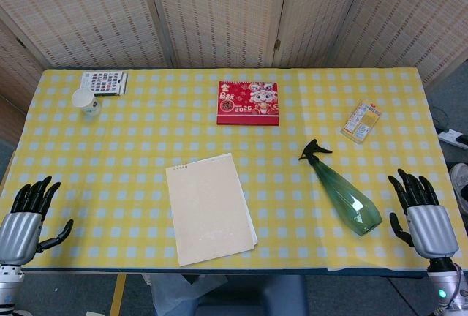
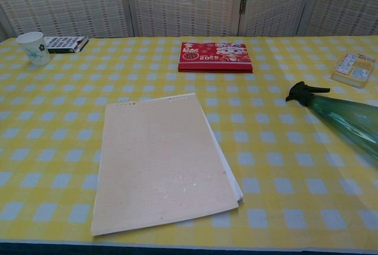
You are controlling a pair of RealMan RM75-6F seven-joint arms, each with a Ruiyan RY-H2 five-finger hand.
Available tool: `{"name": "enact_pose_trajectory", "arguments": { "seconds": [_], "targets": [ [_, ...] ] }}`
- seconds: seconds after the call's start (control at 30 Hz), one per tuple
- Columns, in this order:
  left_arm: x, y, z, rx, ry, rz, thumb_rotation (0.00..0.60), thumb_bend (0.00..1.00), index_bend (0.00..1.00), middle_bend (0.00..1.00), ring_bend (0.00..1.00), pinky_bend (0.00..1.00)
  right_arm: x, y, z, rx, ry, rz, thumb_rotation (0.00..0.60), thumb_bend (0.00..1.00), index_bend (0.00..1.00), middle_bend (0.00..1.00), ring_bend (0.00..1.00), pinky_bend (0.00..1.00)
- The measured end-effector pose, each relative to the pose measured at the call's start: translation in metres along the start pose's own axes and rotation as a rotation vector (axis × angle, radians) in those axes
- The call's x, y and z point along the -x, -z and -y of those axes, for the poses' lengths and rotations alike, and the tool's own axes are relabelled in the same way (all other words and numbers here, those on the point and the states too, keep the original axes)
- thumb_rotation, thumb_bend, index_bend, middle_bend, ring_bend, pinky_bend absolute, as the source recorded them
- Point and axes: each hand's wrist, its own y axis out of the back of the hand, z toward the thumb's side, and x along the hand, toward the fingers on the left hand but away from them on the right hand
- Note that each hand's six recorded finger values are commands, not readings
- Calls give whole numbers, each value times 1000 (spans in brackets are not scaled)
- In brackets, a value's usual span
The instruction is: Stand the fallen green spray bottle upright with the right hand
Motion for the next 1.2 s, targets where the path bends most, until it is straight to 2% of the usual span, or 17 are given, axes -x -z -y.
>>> {"name": "enact_pose_trajectory", "arguments": {
  "seconds": [0.23, 0.4, 0.6, 0.7, 0.9, 1.2],
  "targets": [
    [-2, -5, 1, 3, 4, 14, 100, 378, 0, 22, 11, 2, 0, 2, 4, -7, -23, 4, 600, 524, 0, 0, 0, 0],
    [-3, -8, -1, 13, -3, 31, 100, 378, 0, 22, 11, 2, -5, -4, 5, 11, -30, -20, 600, 520, 0, 0, 0, 0],
    [-2, -3, -2, 19, 6, 25, 98, 378, 0, 22, 11, 1, -7, -26, 17, 57, -97, -134, 600, 485, 0, 0, 0, 0],
    [0, -5, -4, 28, 0, 37, 100, 378, 5, 24, 11, 2, -8, -38, 27, 28, -137, -200, 600, 407, 0, 0, 0, 0],
    [2, -8, -5, 41, -7, 65, 100, 378, 11, 27, 11, 1, -8, -53, 50, -78, -186, -257, 600, 395, 0, 0, 0, 0],
    [6, -6, -10, 56, -21, 64, 98, 378, 11, 36, 12, 2, 0, -44, 76, -139, -164, -229, 600, 393, 0, 0, 0, 0]
  ]
}}
